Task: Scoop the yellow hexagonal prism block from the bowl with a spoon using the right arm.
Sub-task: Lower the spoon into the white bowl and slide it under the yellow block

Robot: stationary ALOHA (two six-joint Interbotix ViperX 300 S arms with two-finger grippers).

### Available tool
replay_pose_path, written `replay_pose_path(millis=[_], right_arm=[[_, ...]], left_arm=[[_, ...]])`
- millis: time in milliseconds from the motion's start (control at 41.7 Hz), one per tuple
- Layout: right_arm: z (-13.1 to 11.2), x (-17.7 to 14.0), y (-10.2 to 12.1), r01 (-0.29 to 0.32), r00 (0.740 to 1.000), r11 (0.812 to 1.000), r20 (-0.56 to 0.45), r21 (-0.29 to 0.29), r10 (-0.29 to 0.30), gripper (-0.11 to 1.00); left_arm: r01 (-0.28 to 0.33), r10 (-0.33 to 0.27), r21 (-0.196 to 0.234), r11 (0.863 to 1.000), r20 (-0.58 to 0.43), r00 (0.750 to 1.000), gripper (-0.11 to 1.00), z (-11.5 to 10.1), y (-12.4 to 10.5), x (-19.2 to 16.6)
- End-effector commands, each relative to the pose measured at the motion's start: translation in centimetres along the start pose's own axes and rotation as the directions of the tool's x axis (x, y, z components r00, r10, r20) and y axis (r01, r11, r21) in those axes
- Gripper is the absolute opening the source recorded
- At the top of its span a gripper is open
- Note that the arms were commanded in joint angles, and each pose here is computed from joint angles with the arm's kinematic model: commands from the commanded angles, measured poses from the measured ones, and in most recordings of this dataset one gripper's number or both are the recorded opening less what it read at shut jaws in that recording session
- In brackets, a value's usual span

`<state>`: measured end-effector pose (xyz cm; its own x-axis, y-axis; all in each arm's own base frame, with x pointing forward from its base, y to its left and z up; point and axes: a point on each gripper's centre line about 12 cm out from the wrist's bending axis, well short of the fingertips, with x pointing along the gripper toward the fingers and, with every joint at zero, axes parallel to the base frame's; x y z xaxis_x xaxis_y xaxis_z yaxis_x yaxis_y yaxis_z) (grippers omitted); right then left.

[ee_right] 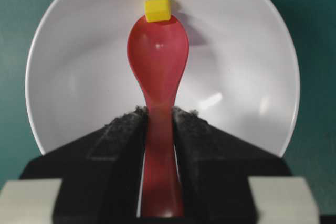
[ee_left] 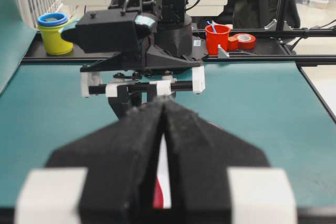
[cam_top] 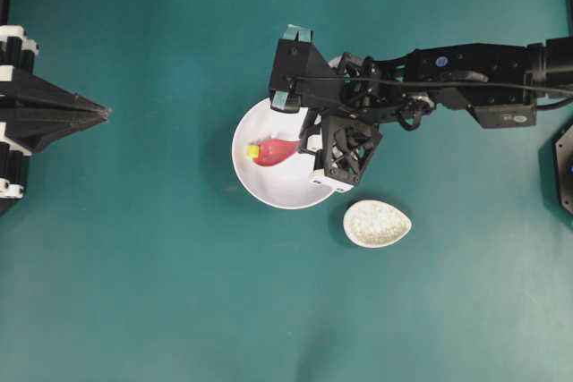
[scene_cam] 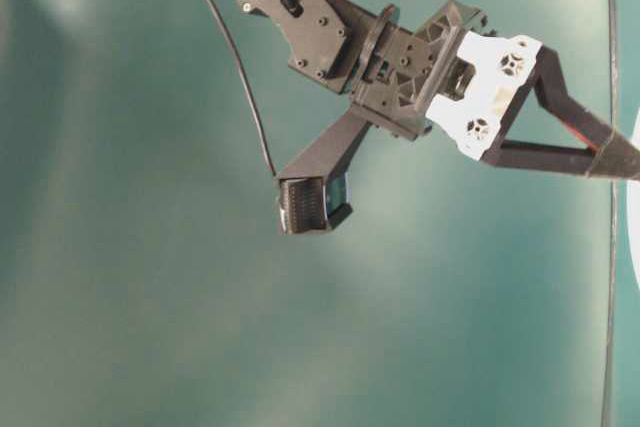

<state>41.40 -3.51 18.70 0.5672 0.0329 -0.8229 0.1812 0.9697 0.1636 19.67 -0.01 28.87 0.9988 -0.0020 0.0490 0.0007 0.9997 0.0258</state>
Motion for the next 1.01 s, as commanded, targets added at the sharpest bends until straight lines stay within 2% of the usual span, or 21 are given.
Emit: replay_pose_path(millis=[0, 408, 983], right_arm=[[1.8, -1.5, 0.4, -0.007, 0.997, 1.0, 0.082, -0.01, 0.008, 0.24], [2.6, -2.4, 0.5, -0.009, 0.99, 1.0, 0.142, -0.012, 0.011, 0.24], [2.4, -2.7, 0.4, -0.006, 0.986, 1.0, 0.165, -0.011, 0.008, 0.24]], left_arm=[[-0.003, 0.003, 0.003, 1.0, 0.026, 1.0, 0.0, 1.0, 0.1, 0.3], [-0.001, 0.001, 0.003, 1.0, 0.026, 1.0, 0.0, 1.0, 0.0, 0.2], [-0.001, 0.001, 0.002, 1.0, 0.026, 1.0, 0.0, 1.0, 0.0, 0.3]])
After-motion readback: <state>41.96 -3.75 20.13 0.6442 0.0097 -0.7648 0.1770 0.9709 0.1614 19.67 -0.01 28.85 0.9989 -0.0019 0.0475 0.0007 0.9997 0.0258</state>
